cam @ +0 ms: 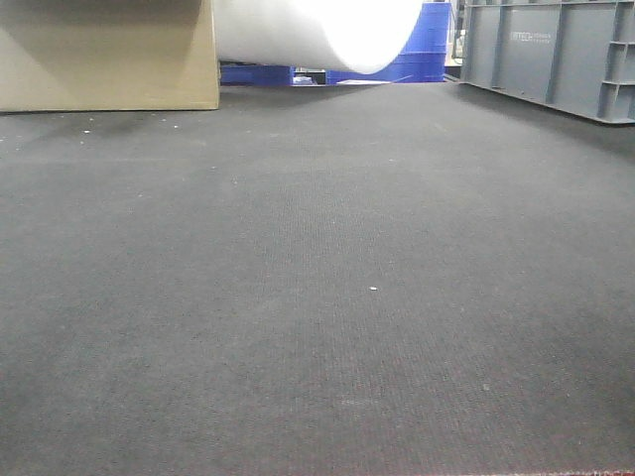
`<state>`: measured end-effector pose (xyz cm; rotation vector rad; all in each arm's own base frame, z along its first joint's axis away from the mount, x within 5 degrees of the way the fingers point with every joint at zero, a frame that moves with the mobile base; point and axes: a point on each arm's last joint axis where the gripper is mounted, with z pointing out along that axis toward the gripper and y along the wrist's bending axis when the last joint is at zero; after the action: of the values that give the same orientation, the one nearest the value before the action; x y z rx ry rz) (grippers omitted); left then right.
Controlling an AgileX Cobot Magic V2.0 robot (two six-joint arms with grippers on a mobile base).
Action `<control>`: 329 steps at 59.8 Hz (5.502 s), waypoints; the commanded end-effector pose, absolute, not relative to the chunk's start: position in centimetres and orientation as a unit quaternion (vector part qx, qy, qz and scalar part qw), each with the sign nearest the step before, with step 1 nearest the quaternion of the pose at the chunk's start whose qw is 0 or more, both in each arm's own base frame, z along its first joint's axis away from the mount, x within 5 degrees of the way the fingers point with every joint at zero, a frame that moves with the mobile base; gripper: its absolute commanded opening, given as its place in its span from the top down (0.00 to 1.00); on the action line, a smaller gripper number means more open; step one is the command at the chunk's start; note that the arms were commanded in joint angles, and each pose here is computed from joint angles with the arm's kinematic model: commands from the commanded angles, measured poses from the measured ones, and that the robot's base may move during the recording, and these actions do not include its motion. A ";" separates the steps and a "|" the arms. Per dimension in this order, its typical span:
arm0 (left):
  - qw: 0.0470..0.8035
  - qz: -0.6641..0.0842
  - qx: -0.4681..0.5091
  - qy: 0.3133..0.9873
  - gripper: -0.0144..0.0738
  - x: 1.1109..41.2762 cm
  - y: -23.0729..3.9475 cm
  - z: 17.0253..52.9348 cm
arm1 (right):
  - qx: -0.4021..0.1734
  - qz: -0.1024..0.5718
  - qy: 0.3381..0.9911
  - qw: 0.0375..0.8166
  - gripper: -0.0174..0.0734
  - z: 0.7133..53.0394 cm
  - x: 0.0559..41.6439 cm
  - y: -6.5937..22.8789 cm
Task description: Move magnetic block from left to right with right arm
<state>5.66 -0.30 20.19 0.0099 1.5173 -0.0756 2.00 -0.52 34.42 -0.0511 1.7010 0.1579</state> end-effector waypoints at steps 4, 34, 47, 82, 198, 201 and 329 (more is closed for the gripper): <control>0.757 -0.037 0.001 0.652 0.97 5.5 -0.3 20.8 | -0.029 0.079 0.719 0.689 0.63 35.9 2.2 -0.3; 0.757 -0.037 0.001 0.652 0.97 5.5 -0.3 20.8 | -0.173 0.181 0.805 0.537 0.63 40.8 12.4 6.8; 0.757 -0.037 0.001 0.652 0.97 5.5 -0.3 20.8 | -0.228 0.192 0.837 0.459 0.63 40.5 18.4 12.4; 0.757 -0.037 0.001 0.652 0.97 5.5 -0.3 20.8 | -0.281 0.160 0.911 0.257 0.63 30.5 30.4 25.9; 0.757 -0.037 0.001 0.652 0.97 5.5 -0.3 20.8 | -0.176 0.248 0.754 0.582 0.72 35.1 11.4 8.2; 0.757 -0.037 0.001 0.652 0.97 5.5 -0.3 20.8 | -0.170 0.256 0.735 0.605 0.72 34.8 10.3 7.4; 0.757 -0.037 0.001 0.653 0.97 5.5 -0.3 20.8 | 0.067 0.007 0.650 0.757 0.72 21.1 5.4 -0.5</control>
<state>5.66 -0.30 20.19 0.0099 1.5173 -0.0756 5.69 -0.45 20.01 0.1565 1.5343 0.0334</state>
